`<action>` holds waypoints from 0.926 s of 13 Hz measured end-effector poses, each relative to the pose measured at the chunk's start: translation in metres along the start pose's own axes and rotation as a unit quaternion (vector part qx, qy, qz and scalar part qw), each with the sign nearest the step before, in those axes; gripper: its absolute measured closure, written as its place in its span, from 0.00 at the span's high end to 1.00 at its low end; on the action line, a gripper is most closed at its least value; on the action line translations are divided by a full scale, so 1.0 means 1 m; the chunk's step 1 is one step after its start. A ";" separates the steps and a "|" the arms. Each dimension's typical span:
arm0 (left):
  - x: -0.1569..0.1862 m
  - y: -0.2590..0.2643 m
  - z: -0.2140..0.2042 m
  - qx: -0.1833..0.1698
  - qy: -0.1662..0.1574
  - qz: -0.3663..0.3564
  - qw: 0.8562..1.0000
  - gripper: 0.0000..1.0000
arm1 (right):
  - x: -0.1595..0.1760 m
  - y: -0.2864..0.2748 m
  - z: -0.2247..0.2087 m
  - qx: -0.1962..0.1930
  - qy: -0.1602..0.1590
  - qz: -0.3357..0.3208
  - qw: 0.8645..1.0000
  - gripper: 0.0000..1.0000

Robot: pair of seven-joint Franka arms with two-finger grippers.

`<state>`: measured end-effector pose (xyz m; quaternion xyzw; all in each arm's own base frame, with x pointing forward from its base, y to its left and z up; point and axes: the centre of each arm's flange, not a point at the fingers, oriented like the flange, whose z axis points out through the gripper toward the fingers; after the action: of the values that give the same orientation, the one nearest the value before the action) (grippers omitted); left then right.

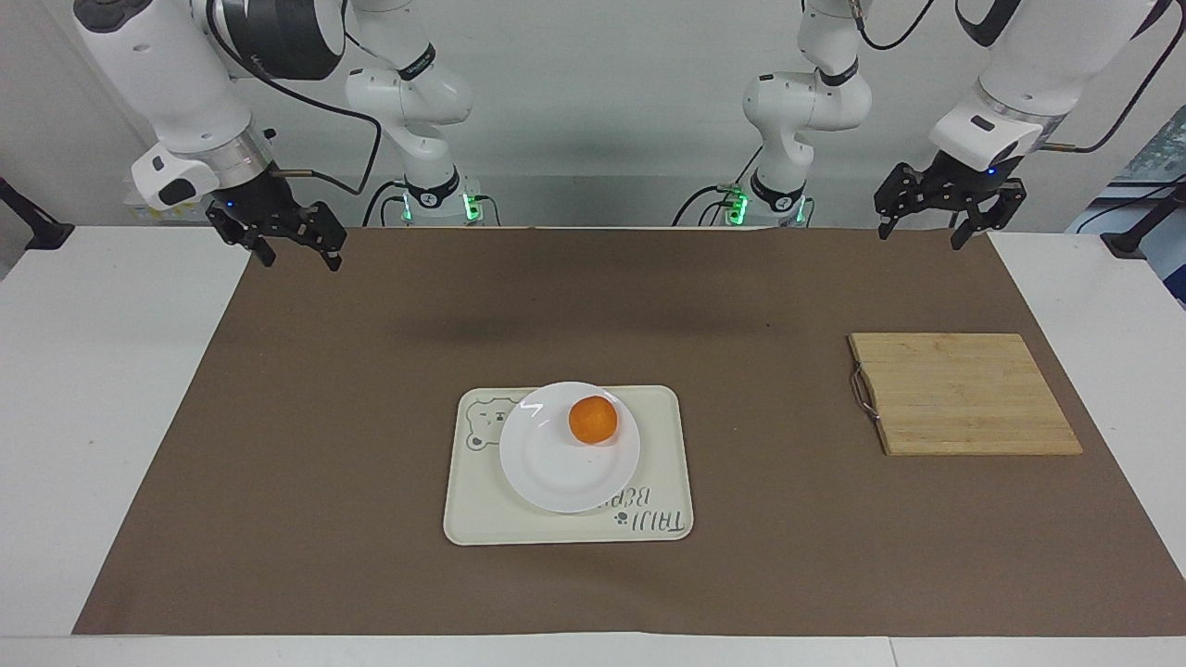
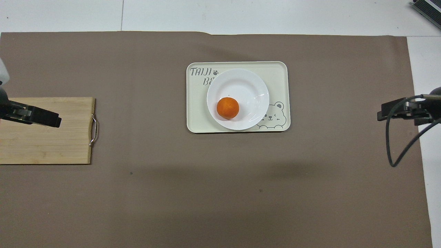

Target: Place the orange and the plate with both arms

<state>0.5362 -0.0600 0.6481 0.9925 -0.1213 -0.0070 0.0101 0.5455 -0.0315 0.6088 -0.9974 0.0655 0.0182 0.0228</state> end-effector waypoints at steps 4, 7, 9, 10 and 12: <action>0.000 0.000 0.000 0.000 0.000 0.000 1.000 1.00 | -0.023 0.002 -0.034 0.001 0.015 -0.014 1.000 1.00; 0.000 0.000 0.000 0.000 0.000 0.000 1.000 1.00 | -0.034 0.001 -0.046 0.001 0.022 -0.018 1.000 1.00; 0.000 0.000 0.000 0.000 0.000 0.000 1.000 1.00 | -0.038 -0.001 -0.046 -0.002 0.007 -0.021 1.000 1.00; 0.000 0.000 0.000 0.000 0.000 0.000 1.000 1.00 | -0.041 -0.001 -0.051 -0.010 0.002 -0.023 1.000 1.00; 0.000 0.000 0.000 0.000 0.000 0.000 1.000 1.00 | -0.043 0.003 -0.060 -0.020 0.005 -0.044 0.999 1.00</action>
<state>0.5363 -0.0598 0.6481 0.9926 -0.1212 -0.0065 0.0101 0.5042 -0.0317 0.6708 -0.9997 0.0211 0.0134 0.0037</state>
